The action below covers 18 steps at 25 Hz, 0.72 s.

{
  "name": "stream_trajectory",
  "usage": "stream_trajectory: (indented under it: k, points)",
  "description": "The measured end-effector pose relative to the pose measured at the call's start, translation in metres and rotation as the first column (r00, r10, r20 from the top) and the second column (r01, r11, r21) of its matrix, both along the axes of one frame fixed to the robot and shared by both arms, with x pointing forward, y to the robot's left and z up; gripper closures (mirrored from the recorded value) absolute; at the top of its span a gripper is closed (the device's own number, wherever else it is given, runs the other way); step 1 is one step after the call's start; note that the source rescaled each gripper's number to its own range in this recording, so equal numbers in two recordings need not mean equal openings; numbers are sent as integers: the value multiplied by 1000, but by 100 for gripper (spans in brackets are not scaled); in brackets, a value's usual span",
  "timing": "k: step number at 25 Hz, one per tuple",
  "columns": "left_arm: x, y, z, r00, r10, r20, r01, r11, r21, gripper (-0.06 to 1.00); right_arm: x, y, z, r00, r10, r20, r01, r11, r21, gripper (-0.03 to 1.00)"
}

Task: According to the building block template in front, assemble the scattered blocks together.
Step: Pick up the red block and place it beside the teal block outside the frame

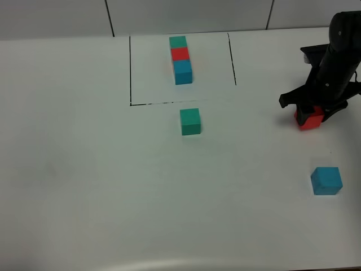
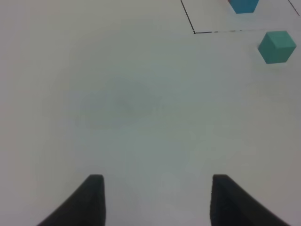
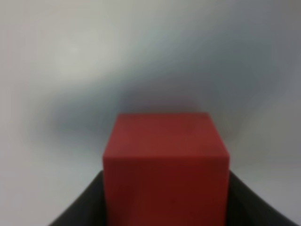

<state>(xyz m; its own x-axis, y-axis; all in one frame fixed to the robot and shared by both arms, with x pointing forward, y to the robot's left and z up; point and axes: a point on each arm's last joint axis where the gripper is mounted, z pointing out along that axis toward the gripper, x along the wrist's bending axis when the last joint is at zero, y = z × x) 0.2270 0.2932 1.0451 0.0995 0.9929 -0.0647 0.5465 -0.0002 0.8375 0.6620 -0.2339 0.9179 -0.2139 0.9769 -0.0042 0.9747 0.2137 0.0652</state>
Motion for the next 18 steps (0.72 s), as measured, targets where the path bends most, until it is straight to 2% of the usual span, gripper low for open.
stream_trajectory:
  k: [3, 5, 6, 9, 12, 15, 18]
  points:
    - [0, 0, 0, 1000, 0, 0, 0, 1000, 0, 84, -1, 23, 16, 984, 173, -35, -174, 985, -21, 94]
    - [0, 0, 0, 1000, 0, 0, 0, 1000, 0, 84, -8, 51, 25, 928, 367, -60, -369, 928, -40, 94]
    - [0, 0, 0, 1000, 0, 0, 0, 1000, 0, 84, -11, 64, 27, 887, 457, -66, -460, 886, -52, 94]
    - [0, 0, 0, 1000, 0, 0, 0, 1000, 0, 84, -23, 107, 35, 690, 722, -59, -724, 686, -74, 94]
    - [0, 0, 0, 1000, 0, 0, 0, 1000, 0, 84, -25, 129, 43, 536, 844, -37, -842, 531, -92, 94]
    - [0, 0, 0, 1000, 0, 0, 0, 1000, 0, 84, -22, 142, 40, 428, 903, -28, -901, 424, -95, 94]
    - [0, 0, 0, 1000, 0, 0, 0, 1000, 0, 84, -16, 149, 28, 359, 933, -31, -931, 356, -80, 94]
